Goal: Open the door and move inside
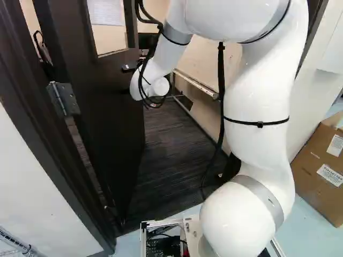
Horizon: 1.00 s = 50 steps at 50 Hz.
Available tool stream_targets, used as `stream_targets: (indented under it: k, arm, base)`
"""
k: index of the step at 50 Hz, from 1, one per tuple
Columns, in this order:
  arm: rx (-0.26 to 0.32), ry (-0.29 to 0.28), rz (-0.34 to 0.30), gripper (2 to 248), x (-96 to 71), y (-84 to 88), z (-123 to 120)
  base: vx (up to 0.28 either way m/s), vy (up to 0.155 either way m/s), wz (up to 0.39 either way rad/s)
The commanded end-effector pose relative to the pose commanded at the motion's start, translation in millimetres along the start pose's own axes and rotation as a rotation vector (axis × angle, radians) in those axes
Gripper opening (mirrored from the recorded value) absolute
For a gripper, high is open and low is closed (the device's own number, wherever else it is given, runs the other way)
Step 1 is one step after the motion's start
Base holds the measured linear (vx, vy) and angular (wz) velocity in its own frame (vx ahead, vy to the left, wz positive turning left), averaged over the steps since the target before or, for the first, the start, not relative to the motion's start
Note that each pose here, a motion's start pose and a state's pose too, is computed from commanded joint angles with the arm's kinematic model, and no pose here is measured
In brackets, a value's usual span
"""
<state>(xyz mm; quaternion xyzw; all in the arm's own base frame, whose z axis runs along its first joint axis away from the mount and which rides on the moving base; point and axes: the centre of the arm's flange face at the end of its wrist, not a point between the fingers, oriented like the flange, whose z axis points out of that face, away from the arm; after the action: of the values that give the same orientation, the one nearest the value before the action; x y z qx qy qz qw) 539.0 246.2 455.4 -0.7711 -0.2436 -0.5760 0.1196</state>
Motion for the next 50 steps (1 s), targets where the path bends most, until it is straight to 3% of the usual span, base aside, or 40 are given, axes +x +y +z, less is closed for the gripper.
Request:
stream_targets:
  k: [50]
  arm:
    - [0.159, 0.063, -0.152, 247, 21.7, -57.6, 87]
  base:
    - [0.0, 0.0, 0.0]
